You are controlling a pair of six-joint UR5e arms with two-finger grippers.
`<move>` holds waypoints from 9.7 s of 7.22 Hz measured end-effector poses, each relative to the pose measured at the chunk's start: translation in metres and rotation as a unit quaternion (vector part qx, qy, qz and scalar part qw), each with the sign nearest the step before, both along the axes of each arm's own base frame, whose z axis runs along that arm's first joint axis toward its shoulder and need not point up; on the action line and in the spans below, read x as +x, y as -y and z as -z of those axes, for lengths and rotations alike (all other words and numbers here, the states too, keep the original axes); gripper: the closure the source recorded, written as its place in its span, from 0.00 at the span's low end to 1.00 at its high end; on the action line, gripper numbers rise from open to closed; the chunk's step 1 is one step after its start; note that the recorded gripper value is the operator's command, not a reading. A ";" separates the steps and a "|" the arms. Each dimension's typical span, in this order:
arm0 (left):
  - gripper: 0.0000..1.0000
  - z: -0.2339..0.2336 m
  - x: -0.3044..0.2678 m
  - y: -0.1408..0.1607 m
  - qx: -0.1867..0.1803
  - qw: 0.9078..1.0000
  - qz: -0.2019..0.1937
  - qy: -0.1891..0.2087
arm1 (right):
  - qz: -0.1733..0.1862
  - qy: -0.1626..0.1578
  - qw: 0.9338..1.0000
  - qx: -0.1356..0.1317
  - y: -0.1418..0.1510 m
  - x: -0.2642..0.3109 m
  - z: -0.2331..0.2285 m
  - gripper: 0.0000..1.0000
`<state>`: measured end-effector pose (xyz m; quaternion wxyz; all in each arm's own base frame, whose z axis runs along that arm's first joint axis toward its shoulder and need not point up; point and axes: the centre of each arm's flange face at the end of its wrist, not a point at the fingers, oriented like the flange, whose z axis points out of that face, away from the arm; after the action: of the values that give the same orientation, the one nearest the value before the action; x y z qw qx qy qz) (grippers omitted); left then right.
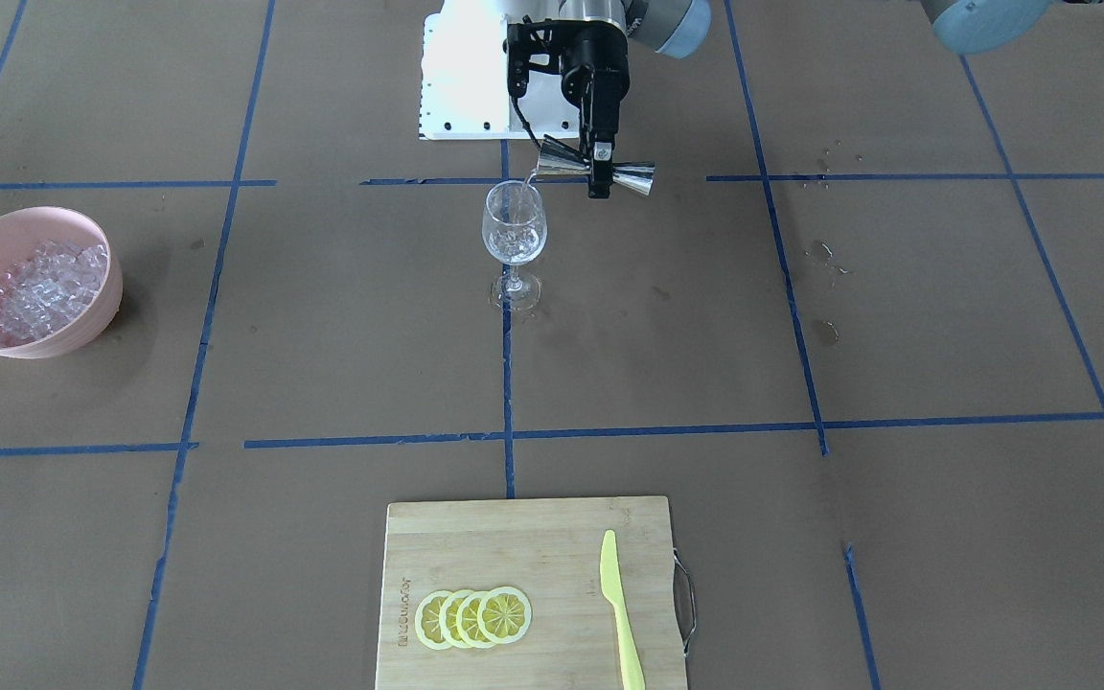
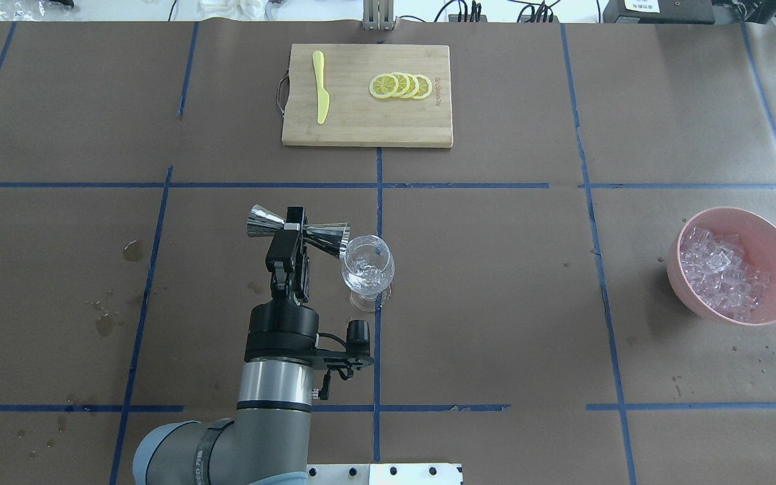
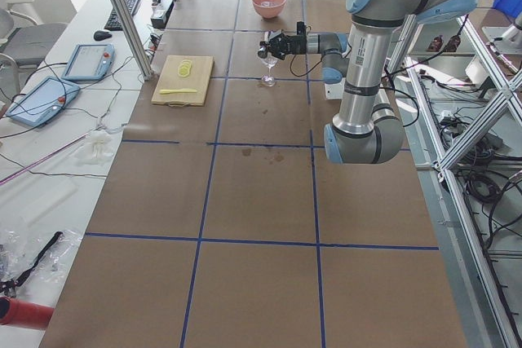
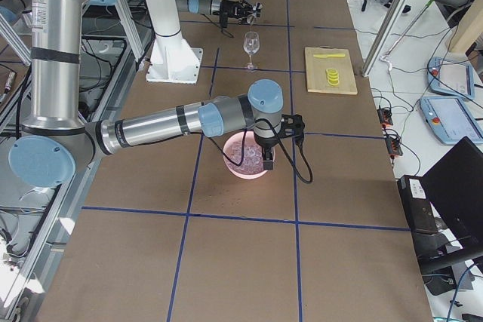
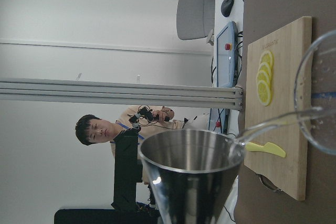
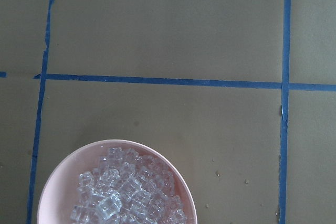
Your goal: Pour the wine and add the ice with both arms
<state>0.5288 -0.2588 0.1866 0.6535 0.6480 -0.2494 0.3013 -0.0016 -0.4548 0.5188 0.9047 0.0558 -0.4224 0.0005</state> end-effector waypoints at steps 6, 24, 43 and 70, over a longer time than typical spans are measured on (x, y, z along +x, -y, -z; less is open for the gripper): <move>1.00 -0.006 -0.009 -0.002 0.003 0.999 -0.002 -0.038 | 0.005 -0.008 1.000 0.000 0.001 -0.009 0.000 0.00; 1.00 -0.276 -0.193 0.039 -0.001 0.997 0.020 -0.074 | -0.036 -0.025 0.999 -0.026 -0.020 -0.127 -0.001 0.02; 1.00 -0.281 -0.199 0.043 0.000 0.996 0.020 -0.089 | 0.023 -0.057 0.998 -0.011 -0.041 -0.202 -0.019 1.00; 0.92 -0.365 -0.134 0.039 -0.125 0.713 -0.052 -0.688 | -0.099 0.106 0.989 0.005 0.008 -0.146 0.162 1.00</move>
<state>0.3945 -0.2975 0.5519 0.7027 0.6006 0.3433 -0.1665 -0.1479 -0.4633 0.3566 0.8499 0.1019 -0.5083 0.0942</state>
